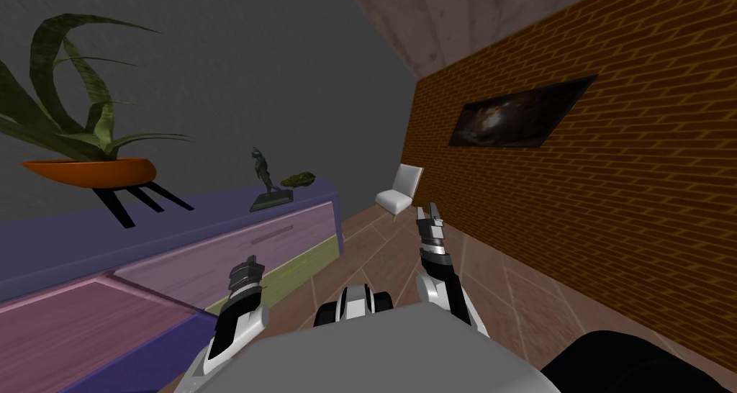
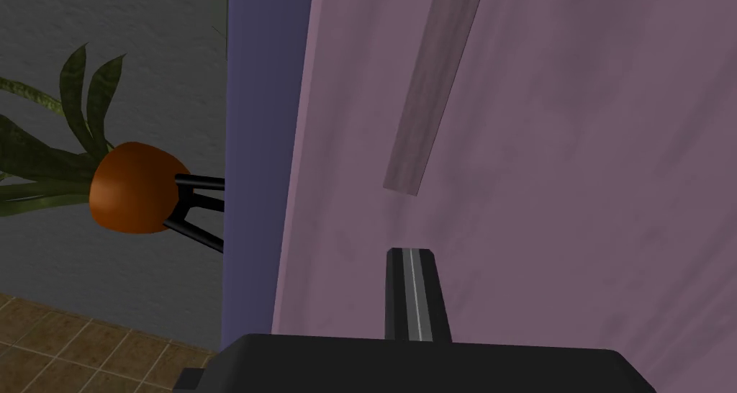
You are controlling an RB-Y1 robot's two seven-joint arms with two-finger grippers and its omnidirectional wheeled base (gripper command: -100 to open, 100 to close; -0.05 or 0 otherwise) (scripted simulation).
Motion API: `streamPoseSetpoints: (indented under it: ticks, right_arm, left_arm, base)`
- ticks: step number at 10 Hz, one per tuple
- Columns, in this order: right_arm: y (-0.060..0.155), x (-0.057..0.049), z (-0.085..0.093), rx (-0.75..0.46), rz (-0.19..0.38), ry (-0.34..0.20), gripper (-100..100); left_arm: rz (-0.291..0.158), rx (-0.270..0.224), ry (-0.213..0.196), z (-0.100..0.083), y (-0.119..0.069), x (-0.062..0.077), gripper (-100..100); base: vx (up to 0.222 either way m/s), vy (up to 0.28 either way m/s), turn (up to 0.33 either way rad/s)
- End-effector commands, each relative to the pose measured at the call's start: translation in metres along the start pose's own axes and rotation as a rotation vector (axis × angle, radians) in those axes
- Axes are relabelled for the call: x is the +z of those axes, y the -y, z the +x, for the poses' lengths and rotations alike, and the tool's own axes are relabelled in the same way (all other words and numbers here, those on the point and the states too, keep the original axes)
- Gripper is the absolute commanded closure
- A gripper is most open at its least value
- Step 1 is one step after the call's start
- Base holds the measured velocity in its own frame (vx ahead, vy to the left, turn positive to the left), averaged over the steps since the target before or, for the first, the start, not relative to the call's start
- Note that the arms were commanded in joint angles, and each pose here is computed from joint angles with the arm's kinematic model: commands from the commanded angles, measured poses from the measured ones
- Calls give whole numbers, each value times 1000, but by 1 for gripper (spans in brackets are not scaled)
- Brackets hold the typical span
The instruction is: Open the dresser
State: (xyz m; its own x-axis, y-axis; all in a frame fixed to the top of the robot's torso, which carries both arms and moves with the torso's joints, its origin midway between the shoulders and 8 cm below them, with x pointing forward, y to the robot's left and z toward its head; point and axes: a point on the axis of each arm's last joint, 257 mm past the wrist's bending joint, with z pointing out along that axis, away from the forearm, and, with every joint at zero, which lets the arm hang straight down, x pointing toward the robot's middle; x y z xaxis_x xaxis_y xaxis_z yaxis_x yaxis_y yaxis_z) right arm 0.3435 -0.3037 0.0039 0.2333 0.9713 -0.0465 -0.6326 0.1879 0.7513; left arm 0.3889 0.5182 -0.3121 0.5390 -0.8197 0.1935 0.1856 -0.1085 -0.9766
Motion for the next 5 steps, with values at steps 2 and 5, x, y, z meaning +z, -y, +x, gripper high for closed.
streamPoseSetpoints:
  ticks: [2,5]
  right_arm:
    - [0,0,0,0,0,0,0]
    - [0,0,0,-1,0,0,0]
  left_arm:
    - [40,59,-18,-16,27,20,-100]
    - [10,31,-4,-10,22,27,-100]
  base:
    - [16,8,1]
    - [115,59,-1]
